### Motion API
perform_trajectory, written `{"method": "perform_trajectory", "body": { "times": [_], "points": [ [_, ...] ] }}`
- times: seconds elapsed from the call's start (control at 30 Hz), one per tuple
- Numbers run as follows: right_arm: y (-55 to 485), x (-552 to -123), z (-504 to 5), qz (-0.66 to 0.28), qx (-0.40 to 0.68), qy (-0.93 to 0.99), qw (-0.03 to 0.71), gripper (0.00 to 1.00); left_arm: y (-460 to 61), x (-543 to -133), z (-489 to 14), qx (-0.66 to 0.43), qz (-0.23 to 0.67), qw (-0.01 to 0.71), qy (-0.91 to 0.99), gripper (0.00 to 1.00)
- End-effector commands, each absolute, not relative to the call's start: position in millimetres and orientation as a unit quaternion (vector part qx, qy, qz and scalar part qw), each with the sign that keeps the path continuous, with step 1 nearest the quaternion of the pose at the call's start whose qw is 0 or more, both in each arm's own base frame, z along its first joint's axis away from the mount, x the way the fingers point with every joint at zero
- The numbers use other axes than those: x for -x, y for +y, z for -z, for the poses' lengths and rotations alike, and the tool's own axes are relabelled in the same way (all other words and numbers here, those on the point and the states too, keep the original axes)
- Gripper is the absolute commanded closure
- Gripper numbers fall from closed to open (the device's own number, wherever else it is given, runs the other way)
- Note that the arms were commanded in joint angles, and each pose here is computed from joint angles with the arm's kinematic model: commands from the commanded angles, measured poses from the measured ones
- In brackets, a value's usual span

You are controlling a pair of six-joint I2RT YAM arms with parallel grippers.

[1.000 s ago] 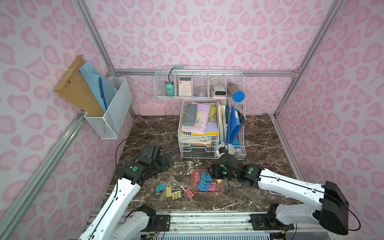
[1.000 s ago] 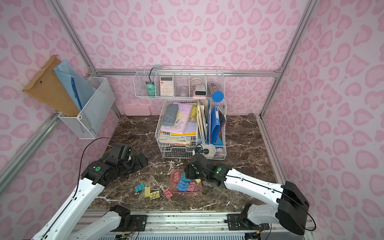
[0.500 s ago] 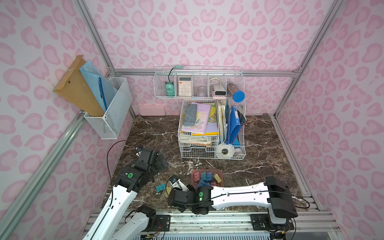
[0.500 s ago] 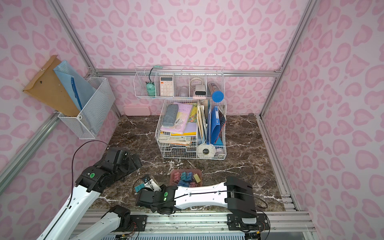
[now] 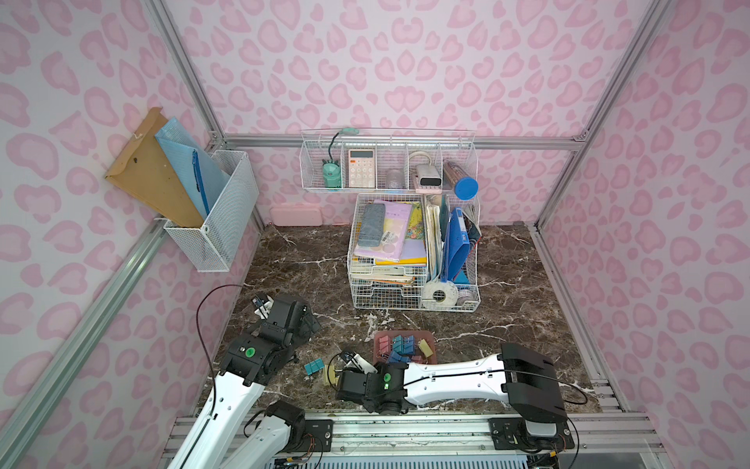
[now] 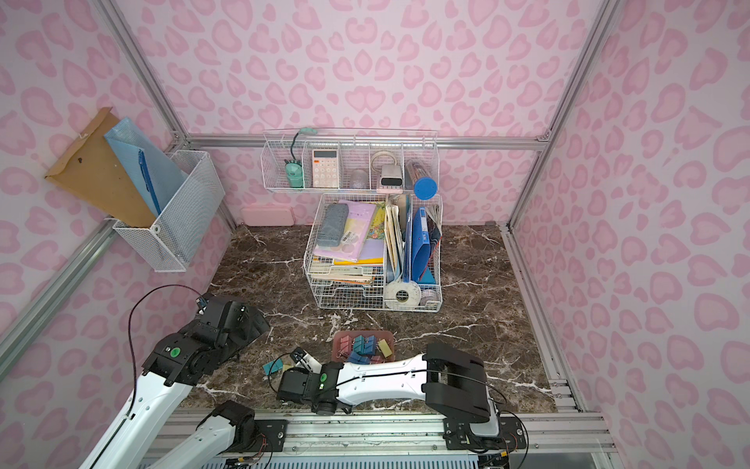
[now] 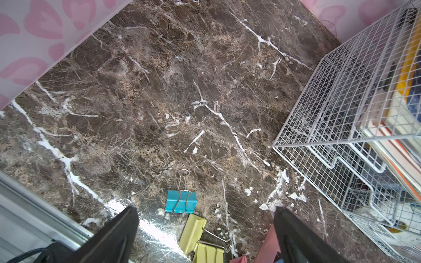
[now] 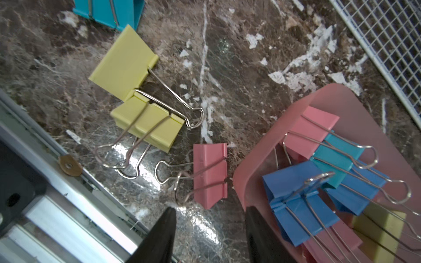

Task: Put the binder clips in the storage box
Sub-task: Pick up the binder clip at the center of the board.

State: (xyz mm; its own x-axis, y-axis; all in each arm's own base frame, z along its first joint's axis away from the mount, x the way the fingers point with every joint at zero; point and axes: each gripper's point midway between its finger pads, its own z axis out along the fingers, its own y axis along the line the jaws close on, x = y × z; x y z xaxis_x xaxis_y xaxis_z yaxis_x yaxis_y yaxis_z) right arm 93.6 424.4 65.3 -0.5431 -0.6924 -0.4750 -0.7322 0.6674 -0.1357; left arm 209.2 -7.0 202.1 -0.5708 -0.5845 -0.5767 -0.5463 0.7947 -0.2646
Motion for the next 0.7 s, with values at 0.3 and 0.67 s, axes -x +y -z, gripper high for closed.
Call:
{"method": "perform_trajectory", "body": {
  "times": [0.3,0.67],
  "points": [
    [445,-98,-59,-0.047,0.409,0.874,0.258,0.54,-6,-212,-206,0.314,0.023,0.341,0.886,0.02],
    [443,-108,-74,-0.051,0.387,0.874,0.290,0.91,-7,-213,-204,0.311,0.024,0.340,0.887,0.02]
  ]
}}
